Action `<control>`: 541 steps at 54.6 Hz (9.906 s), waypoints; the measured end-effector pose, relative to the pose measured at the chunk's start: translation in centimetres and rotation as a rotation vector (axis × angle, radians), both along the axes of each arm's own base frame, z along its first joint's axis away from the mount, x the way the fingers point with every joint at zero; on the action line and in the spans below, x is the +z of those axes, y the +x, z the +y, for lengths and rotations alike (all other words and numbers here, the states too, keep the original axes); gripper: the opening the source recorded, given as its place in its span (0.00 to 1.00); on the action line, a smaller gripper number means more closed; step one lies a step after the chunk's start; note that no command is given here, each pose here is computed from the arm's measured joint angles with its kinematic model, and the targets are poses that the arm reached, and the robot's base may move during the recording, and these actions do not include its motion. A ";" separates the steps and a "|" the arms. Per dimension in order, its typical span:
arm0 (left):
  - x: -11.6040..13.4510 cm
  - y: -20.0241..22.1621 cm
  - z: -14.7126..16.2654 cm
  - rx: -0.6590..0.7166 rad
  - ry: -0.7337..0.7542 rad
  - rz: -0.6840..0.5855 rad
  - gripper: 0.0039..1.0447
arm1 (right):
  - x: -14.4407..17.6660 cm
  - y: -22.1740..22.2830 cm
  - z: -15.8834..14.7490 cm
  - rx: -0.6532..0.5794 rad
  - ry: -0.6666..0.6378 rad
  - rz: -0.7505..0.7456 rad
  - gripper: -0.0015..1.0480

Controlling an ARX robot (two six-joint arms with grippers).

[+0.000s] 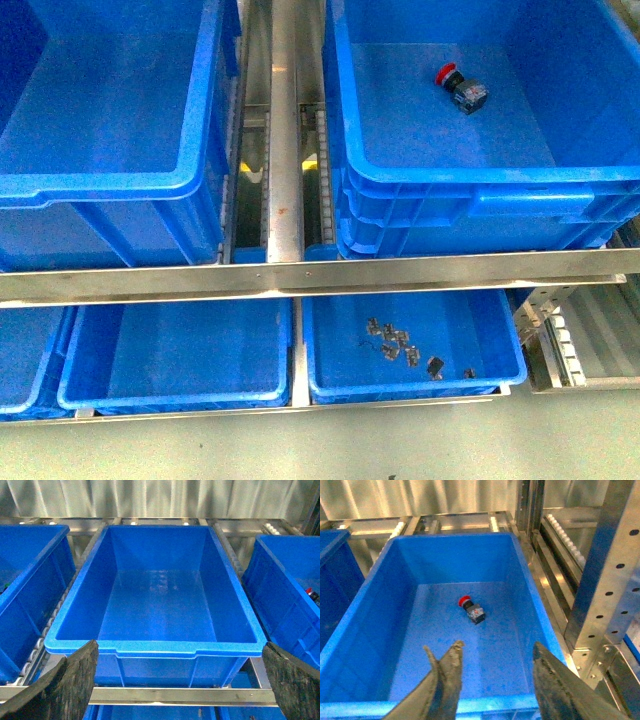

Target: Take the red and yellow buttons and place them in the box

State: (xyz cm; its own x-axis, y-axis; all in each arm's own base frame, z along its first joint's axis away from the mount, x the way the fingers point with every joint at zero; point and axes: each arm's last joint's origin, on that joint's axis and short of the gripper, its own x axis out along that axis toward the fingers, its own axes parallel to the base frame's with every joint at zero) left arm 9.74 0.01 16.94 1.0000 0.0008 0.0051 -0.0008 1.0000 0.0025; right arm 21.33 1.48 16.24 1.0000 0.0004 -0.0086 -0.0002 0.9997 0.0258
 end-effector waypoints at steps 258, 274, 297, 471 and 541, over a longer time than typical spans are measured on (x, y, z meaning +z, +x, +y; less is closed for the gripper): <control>0.0 0.0 0.0 0.000 0.000 -0.001 0.93 | 0.8 -11.7 -1.5 0.002 -0.023 -0.025 0.94; 0.0 0.0 0.0 -0.001 0.000 -0.001 0.93 | 0.8 -11.7 -1.5 -0.003 -0.023 -0.026 0.94; 0.0 0.0 0.0 0.000 0.000 -0.001 0.93 | 0.8 -11.7 -1.5 0.000 -0.023 -0.025 0.94; -10.7 31.3 -6.6 -0.262 0.070 0.850 0.34 | 0.8 -11.7 -1.5 0.000 -0.023 -0.026 0.94; 1.5 22.7 -1.2 -0.268 -0.672 1.007 0.32 | 0.8 -11.7 -1.5 0.000 -0.023 -0.026 0.94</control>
State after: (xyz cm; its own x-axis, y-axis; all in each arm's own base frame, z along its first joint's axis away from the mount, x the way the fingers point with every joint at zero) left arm 32.41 -1.18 18.45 0.5275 -0.4991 -0.6875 -0.0911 0.7714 -0.6298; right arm 9.65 0.01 17.04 0.9999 0.0008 0.0170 -0.0008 1.0000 0.0029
